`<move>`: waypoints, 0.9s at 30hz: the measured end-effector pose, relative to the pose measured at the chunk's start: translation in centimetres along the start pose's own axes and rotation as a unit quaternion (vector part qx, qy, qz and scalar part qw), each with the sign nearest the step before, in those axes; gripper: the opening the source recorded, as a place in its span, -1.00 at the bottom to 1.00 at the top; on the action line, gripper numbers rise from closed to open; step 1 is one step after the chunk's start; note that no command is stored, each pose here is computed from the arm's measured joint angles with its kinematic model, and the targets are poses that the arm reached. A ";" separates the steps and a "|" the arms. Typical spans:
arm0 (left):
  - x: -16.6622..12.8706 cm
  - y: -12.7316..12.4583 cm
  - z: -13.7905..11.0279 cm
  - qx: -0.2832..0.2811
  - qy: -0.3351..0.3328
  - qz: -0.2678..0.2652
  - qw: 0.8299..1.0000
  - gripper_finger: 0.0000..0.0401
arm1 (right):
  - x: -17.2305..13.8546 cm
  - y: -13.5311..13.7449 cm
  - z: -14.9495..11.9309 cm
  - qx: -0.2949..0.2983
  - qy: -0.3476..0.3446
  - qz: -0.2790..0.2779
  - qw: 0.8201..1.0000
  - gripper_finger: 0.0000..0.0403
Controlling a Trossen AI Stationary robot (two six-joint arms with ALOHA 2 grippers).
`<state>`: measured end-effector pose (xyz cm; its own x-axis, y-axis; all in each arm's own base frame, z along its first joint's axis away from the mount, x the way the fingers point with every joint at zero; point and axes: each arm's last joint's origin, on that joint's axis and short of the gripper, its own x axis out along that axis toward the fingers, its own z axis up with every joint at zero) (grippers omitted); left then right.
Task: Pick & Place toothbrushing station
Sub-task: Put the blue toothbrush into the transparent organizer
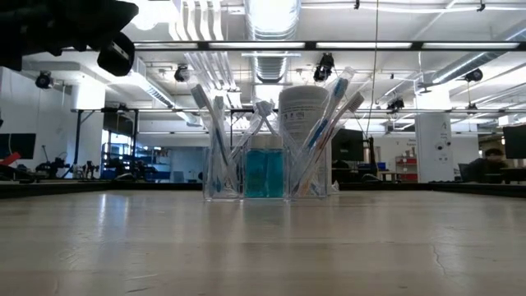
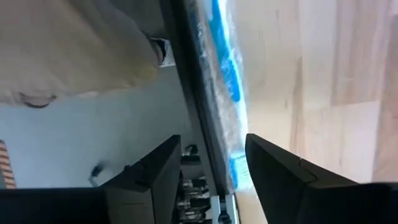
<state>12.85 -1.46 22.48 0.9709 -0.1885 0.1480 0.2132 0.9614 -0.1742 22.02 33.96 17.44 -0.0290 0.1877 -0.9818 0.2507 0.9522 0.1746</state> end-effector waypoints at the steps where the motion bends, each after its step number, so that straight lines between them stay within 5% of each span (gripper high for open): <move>1: 0.0 0.0 0.0 0.000 0.000 0.000 1.000 -0.96 | 0.2 0.0 0.0 -0.003 0.003 -0.001 1.000 -0.11; 7: 0.0 0.0 -0.1 0.000 0.002 0.000 1.000 -0.96 | 2.3 -0.9 -0.2 -0.001 0.024 -0.063 0.998 -0.15; 14: 0.0 0.0 -0.1 -0.005 0.002 0.000 1.000 -0.96 | 3.6 -1.5 -0.2 -0.036 0.042 -0.085 0.995 -0.44; 20: 0.1 0.1 -0.3 -0.006 0.009 0.004 1.000 -0.96 | 3.1 -2.8 0.4 -0.071 0.053 -0.131 0.987 -0.89; 27: 0.3 0.5 -0.7 -0.041 0.020 0.053 0.998 -0.96 | 0.8 -5.1 1.3 -0.080 0.028 -0.237 0.968 -0.95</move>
<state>13.32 -1.22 21.75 0.9917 -0.0958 0.0855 0.1155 0.9568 -0.2670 21.99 28.93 15.68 -0.1568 -0.2700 -0.9500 0.0446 0.9590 -0.2800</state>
